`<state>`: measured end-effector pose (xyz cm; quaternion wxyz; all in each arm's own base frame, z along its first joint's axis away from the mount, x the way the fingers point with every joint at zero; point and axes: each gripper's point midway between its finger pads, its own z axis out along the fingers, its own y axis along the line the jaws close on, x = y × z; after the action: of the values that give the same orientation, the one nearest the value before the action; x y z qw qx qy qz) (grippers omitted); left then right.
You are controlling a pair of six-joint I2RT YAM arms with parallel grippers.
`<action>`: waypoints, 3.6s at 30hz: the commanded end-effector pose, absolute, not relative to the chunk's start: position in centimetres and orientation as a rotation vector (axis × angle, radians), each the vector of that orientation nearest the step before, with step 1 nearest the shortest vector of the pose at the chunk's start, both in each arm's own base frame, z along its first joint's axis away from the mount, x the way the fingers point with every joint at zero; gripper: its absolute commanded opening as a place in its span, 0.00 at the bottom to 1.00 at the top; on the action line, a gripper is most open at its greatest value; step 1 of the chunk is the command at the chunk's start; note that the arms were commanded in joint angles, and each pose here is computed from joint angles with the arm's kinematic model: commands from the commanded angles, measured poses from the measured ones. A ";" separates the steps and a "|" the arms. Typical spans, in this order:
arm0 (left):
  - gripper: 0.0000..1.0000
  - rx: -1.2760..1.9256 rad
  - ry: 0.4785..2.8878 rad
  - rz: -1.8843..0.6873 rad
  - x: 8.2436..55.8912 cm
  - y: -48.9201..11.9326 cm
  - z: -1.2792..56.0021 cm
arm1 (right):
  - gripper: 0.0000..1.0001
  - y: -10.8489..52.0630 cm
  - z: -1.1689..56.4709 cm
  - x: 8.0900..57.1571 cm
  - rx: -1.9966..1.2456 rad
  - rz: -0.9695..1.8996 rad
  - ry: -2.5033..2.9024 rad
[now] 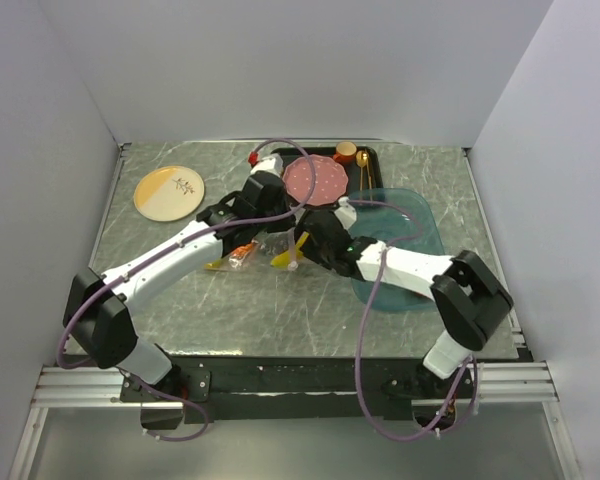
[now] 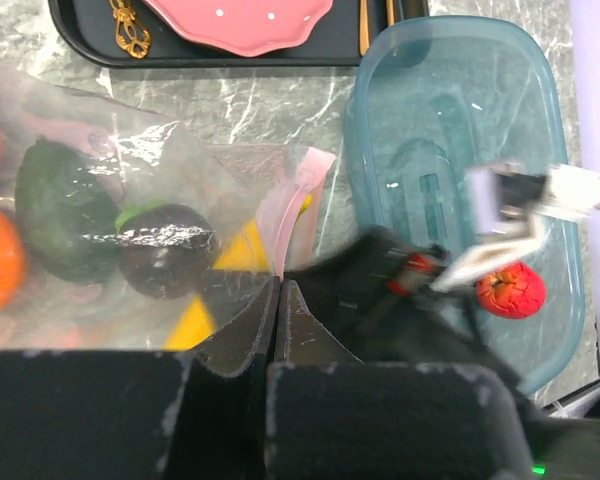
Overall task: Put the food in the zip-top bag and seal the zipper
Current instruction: Place the fake fruit in the zipper food storage bag, then pick up the fake fruit from the bin.
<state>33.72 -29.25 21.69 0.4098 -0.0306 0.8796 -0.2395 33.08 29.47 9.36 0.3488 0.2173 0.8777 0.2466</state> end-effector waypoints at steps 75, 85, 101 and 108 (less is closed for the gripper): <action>0.01 -0.125 2.029 -0.727 32.4 -25.8 26.8 | 1.00 4.0 12.1 28.5 0.705 0.102 2.350; 0.01 -0.137 2.029 -0.737 32.2 -25.8 26.6 | 1.00 3.5 10.9 27.7 0.649 0.043 2.427; 0.01 -0.130 2.038 -0.730 32.4 -26.0 26.2 | 1.00 -0.4 9.3 25.8 0.792 -0.229 2.391; 0.01 -0.117 2.047 -0.716 32.4 -26.0 26.0 | 1.00 -0.5 8.3 26.4 0.847 -0.218 2.417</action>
<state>31.92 -25.44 24.32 0.4507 -0.0519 0.8476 -0.2751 24.95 0.08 6.97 0.2662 0.2892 0.9155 -0.0854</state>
